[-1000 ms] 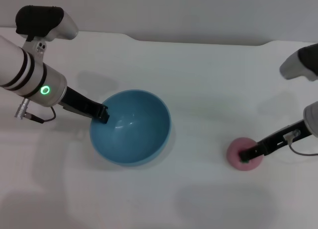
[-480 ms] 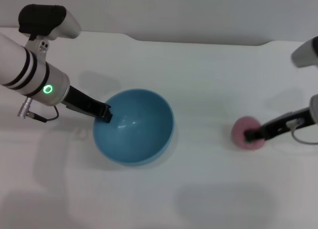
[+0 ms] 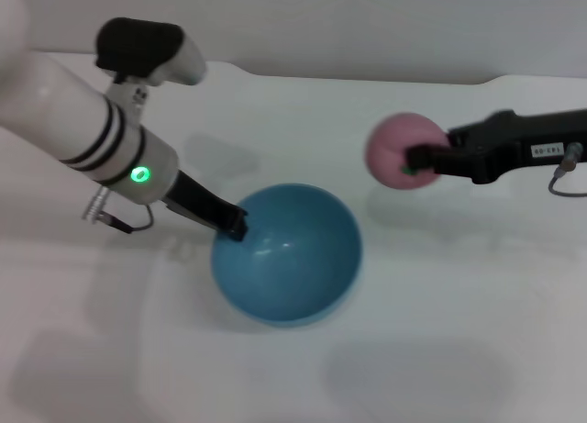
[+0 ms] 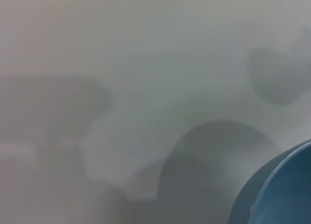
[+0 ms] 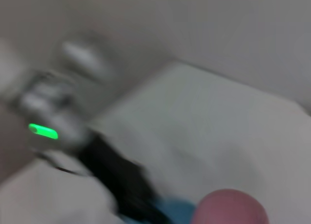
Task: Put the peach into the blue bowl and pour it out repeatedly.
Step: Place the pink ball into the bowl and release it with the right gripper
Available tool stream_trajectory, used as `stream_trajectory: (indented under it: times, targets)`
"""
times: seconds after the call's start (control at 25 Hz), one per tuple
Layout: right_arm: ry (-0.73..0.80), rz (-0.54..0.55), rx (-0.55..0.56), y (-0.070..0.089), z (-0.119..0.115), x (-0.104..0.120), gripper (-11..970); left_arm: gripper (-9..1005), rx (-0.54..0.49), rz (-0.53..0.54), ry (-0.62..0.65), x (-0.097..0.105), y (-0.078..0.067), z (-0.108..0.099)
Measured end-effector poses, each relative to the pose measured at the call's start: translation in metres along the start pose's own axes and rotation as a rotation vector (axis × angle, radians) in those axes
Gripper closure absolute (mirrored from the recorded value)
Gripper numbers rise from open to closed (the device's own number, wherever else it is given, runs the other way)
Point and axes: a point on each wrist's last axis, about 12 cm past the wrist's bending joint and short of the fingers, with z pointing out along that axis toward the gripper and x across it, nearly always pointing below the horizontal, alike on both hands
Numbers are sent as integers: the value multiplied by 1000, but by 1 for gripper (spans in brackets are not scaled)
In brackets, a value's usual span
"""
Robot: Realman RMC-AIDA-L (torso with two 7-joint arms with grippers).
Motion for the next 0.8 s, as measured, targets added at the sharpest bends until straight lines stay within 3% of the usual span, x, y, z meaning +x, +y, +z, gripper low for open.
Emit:
stream_trajectory:
  times: [0.36,0.68,0.8]
  targets:
    - [93,-141,-107,21,31,-9,840,998,49,59,-8,-13,-27,12]
    - [195,-204,-74,24,52,-2,872,997,52,61,-11,-14,-28,12]
    - [197,-208,-67,24,53,-2,825,998,51,58,-16,-14,-27,11]
